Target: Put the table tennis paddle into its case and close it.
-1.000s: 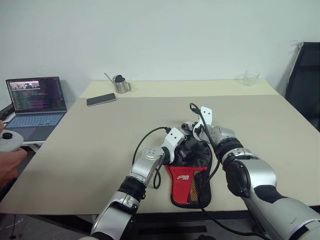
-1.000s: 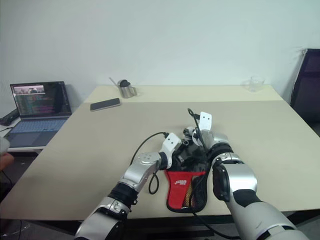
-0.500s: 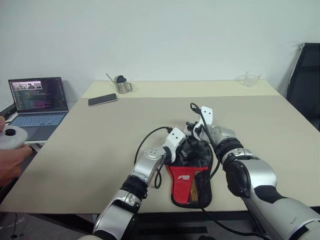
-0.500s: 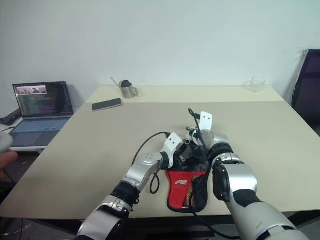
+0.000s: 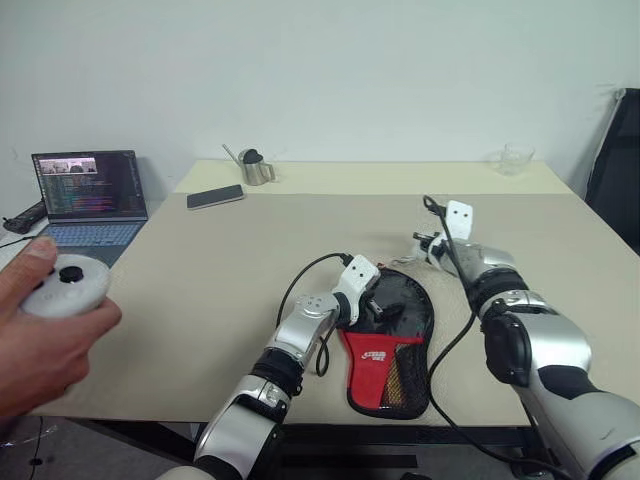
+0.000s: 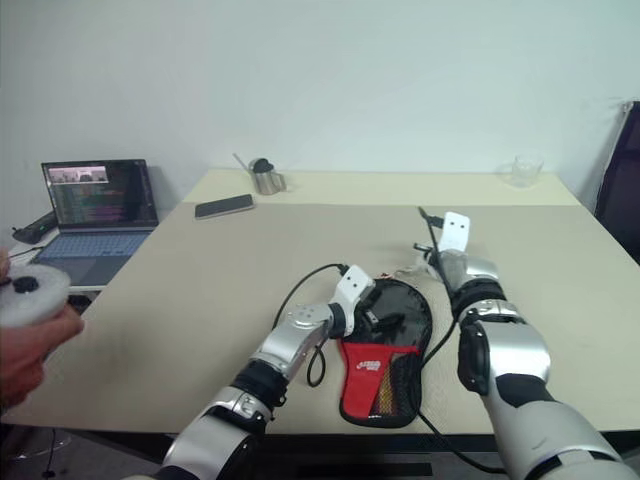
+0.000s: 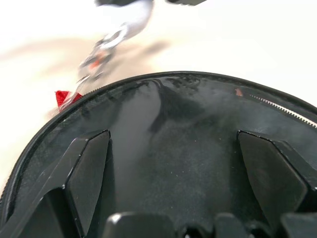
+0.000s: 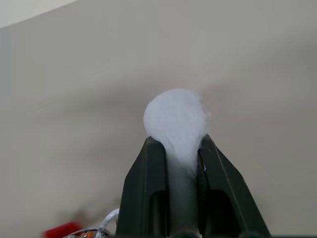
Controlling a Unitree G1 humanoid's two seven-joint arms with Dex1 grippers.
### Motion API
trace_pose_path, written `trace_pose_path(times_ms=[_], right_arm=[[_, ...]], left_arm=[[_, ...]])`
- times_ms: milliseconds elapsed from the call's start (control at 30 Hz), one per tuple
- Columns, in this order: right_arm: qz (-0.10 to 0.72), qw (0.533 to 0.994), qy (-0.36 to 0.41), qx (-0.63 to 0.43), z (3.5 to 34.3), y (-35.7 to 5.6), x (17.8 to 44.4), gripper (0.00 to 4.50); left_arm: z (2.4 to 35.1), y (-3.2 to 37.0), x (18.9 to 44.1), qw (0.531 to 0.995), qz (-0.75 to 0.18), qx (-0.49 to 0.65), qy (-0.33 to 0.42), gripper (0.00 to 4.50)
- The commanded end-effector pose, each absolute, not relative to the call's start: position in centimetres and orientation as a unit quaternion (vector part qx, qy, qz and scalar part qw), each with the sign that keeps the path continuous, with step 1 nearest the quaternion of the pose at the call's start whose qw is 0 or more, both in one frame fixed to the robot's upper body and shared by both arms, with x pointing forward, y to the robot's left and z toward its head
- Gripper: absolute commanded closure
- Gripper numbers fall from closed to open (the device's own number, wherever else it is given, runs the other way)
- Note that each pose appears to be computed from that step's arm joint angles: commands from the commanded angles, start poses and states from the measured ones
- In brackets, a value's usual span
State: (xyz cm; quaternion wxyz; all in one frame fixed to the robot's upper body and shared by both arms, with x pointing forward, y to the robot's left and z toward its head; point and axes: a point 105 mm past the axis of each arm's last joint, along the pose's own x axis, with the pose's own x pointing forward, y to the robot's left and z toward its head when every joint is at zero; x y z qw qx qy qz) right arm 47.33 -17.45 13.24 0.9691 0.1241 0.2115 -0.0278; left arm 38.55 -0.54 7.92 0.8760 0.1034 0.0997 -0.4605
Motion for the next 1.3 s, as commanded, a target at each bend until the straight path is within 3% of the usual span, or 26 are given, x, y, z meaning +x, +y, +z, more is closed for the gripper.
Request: trace_pose_path(times_ms=[33, 267, 467, 667, 867, 1067, 1300], right_arm=[[-0.055, 0.980, 0.159, 0.106, 16.1, -20.5, 47.6, 4.24], [-0.007, 0.985, 0.165, 0.051, 17.2, -22.2, 45.9, 4.25], [0.133, 0.967, 0.215, -0.011, 17.6, -21.2, 40.3, 4.25], [0.277, 0.919, 0.242, -0.145, 16.9, -19.3, 34.3, 4.26], [0.330, 0.885, 0.265, -0.195, 15.3, -19.1, 31.3, 4.26], [0.430, 0.816, 0.278, -0.269, 13.7, -18.2, 27.1, 4.26], [0.533, 0.753, 0.291, -0.254, 12.9, -16.9, 22.5, 4.27]], left_arm=[[4.9, -0.3, 37.8, 0.866, -0.462, 0.114, 0.153, 0.00], [4.9, -0.6, 38.0, 0.865, -0.464, 0.117, 0.154, 0.00], [4.7, -0.7, 38.3, 0.865, -0.460, 0.122, 0.159, 0.00], [4.5, -0.9, 38.7, 0.864, -0.457, 0.132, 0.164, 0.00], [4.4, -1.3, 38.8, 0.861, -0.460, 0.142, 0.167, 0.00], [4.1, -1.5, 38.8, 0.858, -0.459, 0.150, 0.174, 0.00], [3.7, -1.7, 38.7, 0.854, -0.461, 0.159, 0.181, 0.00]])
